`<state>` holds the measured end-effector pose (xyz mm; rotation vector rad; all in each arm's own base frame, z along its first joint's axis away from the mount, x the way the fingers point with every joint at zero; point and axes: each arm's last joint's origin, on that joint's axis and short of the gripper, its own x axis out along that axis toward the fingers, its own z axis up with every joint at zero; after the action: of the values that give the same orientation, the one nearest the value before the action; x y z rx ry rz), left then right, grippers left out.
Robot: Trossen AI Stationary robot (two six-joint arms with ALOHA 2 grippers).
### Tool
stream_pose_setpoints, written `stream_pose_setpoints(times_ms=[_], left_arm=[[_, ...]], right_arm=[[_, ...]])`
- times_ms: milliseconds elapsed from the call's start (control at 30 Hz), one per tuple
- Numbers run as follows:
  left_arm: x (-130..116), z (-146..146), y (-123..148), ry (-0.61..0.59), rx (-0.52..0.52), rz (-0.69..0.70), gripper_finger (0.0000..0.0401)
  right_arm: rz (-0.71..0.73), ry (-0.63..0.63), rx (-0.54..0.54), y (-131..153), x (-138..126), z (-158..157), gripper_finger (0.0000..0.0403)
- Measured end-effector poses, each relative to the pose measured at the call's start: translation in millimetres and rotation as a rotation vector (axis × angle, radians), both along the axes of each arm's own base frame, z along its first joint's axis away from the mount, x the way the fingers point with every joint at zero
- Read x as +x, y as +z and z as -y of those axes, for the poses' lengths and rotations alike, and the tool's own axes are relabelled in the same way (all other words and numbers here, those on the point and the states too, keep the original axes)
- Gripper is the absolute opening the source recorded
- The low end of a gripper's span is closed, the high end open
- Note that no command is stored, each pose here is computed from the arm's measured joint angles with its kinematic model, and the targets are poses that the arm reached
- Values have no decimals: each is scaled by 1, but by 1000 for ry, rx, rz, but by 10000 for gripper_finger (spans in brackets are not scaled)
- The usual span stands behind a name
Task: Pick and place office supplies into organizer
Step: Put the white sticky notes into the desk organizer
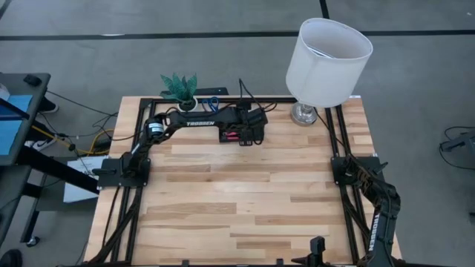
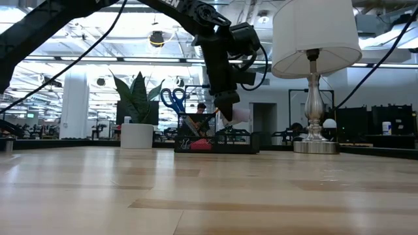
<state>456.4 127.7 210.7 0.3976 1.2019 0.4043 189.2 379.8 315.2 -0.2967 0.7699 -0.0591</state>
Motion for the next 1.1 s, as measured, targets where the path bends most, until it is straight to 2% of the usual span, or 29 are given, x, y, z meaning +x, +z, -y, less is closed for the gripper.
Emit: stream_pose_setpoints(times_ms=[333, 1100], left_arm=[[0, 0, 0, 10, -4, 5, 32], [1, 1, -5, 12, -4, -9, 36]], right_arm=[[14, 0, 34, 1, 1, -3, 118], [15, 3, 87, 1, 3, -7, 118]])
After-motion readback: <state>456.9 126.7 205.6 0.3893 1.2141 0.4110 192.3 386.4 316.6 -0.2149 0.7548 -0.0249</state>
